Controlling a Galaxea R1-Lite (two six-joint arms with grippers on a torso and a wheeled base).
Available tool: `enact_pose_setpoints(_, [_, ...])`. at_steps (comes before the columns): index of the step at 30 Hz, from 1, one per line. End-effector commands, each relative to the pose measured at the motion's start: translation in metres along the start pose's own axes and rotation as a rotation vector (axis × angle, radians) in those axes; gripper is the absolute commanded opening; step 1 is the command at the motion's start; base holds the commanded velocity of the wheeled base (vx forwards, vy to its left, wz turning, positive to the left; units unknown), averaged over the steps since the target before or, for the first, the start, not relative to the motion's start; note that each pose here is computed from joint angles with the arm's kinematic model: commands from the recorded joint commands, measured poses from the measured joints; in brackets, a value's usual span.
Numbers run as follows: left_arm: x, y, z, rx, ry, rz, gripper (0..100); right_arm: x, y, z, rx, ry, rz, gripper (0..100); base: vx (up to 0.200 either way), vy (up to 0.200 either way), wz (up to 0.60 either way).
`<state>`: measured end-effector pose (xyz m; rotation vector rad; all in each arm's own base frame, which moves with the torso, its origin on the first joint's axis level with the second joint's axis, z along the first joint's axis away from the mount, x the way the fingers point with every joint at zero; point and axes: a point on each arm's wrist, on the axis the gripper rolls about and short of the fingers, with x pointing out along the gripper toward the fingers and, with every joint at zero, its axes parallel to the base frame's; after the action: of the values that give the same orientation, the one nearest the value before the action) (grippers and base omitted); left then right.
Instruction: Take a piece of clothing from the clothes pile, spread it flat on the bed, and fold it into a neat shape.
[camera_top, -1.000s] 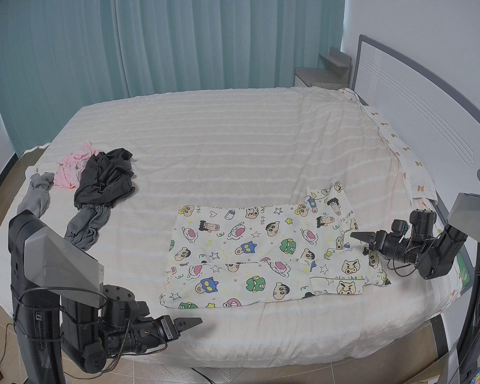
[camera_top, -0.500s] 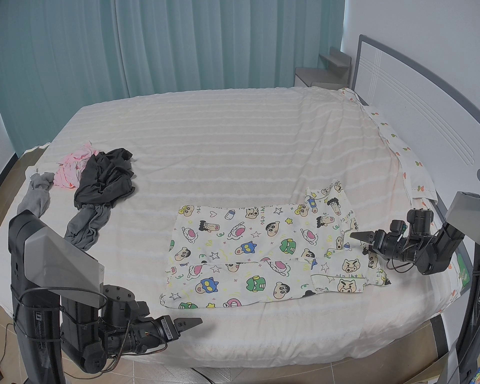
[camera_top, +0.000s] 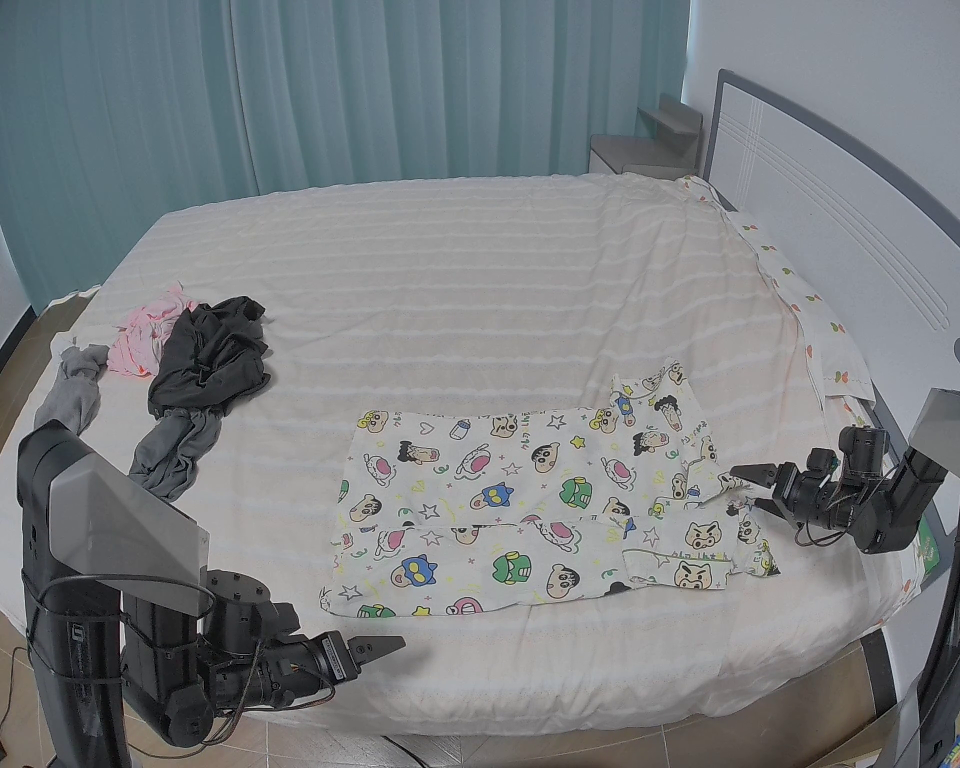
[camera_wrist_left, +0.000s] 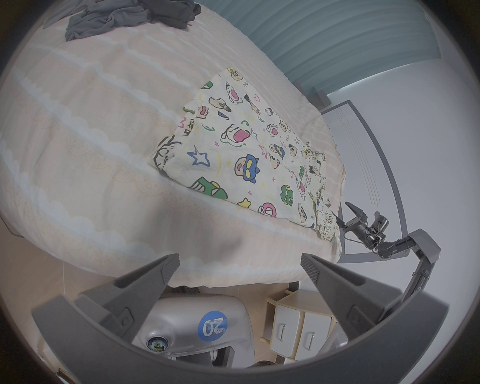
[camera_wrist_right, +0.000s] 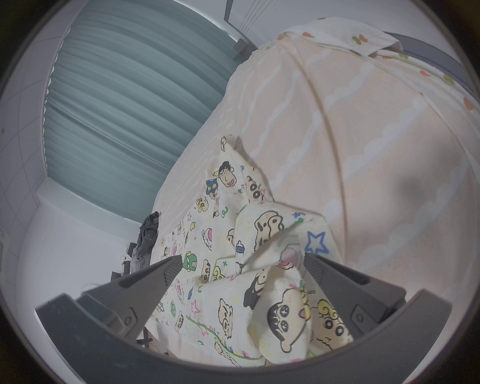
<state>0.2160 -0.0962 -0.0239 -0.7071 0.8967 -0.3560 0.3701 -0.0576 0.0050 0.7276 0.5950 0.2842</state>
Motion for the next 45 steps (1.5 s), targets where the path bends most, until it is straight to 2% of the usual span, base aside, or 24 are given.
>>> enact_pose_setpoints(1, [0.0, 0.0, 0.001, 0.001, -0.004, -0.004, 100, -0.014, 0.003, 0.011, 0.01, -0.045, -0.003, 100, 0.0, 0.0, 0.0])
enact_pose_setpoints(3, [0.0, 0.0, 0.0, 0.001, -0.003, -0.005, 100, -0.025, 0.012, 0.014, 0.015, -0.06, 0.004, 100, 0.0, 0.0, 0.0])
enact_pose_setpoints(6, [0.0, 0.0, 0.0, 0.001, -0.003, -0.005, 100, -0.038, 0.026, 0.004, 0.012, -0.041, 0.011, 100, 0.0, 0.0, 0.0])
enact_pose_setpoints(8, [0.0, 0.0, 0.0, 0.001, -0.003, -0.005, 100, -0.038, 0.028, 0.003, 0.012, -0.038, 0.012, 100, 0.0, 0.0, 0.0])
enact_pose_setpoints(9, [0.0, 0.0, 0.0, 0.001, -0.003, -0.005, 100, -0.04, 0.049, -0.017, -0.002, 0.025, 0.046, 100, 0.0, 0.0, 0.0])
enact_pose_setpoints(13, [0.0, 0.0, 0.0, 0.001, -0.003, -0.003, 100, -0.033, 0.067, -0.044, -0.019, 0.116, 0.077, 100, 0.0, 0.0, 0.0])
enact_pose_setpoints(20, [0.001, 0.0, 0.0, 0.001, -0.003, -0.003, 100, -0.008, 0.076, -0.073, -0.03, 0.232, 0.098, 100, 0.0, 0.0, 0.0])
enact_pose_setpoints(24, [0.001, 0.0, 0.001, -0.004, -0.005, -0.004, 100, 0.001, 0.067, -0.084, -0.011, 0.273, 0.081, 100, 0.0, 0.0, 0.0])
enact_pose_setpoints(34, [0.001, 0.0, 0.001, -0.004, -0.005, -0.004, 100, 0.006, 0.041, -0.079, 0.036, 0.258, 0.022, 100, 0.0, 0.0, 0.0])
enact_pose_setpoints(40, [0.001, 0.0, 0.001, -0.004, -0.005, -0.004, 100, 0.0, 0.037, -0.073, 0.042, 0.222, -0.001, 100, 0.0, 0.0, 0.0])
enact_pose_setpoints(45, [0.001, 0.0, 0.001, -0.003, -0.005, -0.004, 100, -0.026, 0.074, -0.075, -0.011, 0.219, 0.063, 100, 0.0, 0.0, 0.0])
